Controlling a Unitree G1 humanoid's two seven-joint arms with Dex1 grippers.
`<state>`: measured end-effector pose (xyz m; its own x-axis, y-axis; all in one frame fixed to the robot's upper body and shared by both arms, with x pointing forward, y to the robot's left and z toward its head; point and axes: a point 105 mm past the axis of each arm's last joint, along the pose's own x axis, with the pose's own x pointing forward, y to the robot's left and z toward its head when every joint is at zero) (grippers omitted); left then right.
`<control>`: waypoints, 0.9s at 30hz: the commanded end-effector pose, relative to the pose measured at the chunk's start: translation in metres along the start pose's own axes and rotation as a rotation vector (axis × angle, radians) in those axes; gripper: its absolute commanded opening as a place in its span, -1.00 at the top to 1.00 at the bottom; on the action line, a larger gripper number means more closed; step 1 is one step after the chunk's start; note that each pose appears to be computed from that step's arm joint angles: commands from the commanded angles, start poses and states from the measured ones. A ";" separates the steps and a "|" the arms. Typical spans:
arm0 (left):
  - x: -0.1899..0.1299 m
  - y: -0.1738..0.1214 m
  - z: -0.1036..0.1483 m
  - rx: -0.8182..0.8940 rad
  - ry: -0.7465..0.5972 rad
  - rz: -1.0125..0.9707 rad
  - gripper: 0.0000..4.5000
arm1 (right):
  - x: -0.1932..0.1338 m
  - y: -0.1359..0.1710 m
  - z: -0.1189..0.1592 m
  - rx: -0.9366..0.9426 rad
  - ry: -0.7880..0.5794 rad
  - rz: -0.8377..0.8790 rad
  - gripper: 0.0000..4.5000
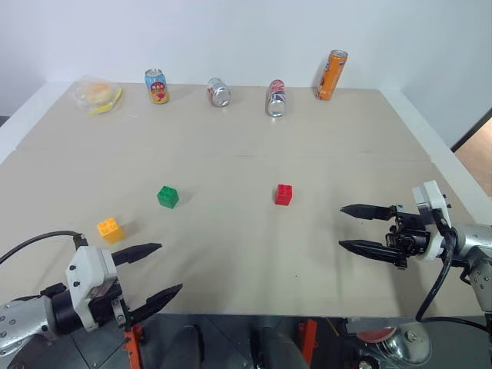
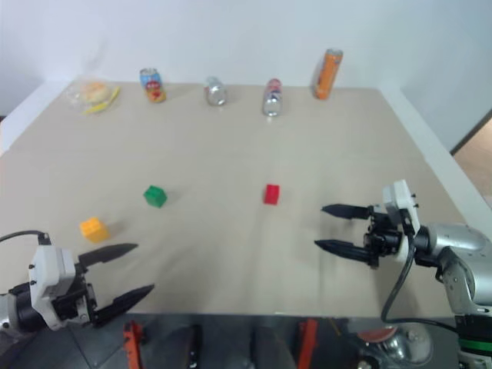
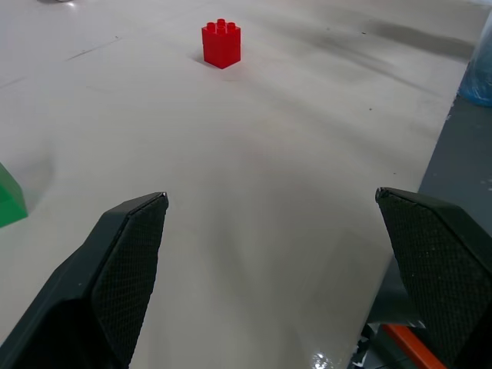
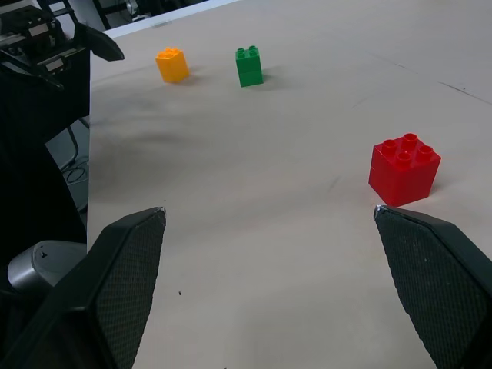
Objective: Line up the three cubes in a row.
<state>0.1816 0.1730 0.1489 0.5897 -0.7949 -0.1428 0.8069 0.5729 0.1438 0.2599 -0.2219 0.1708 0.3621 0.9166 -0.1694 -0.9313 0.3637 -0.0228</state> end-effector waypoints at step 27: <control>0.095 0.049 0.070 -0.042 -0.387 0.053 -0.99 | 0.103 -0.088 0.026 -0.278 0.136 0.113 -1.00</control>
<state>0.2792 0.1161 0.2037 0.6128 -0.7597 0.2178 0.7699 0.6360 0.0521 0.3756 -0.1537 0.1740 0.2474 0.9193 -0.3062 -0.9595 0.1886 -0.2093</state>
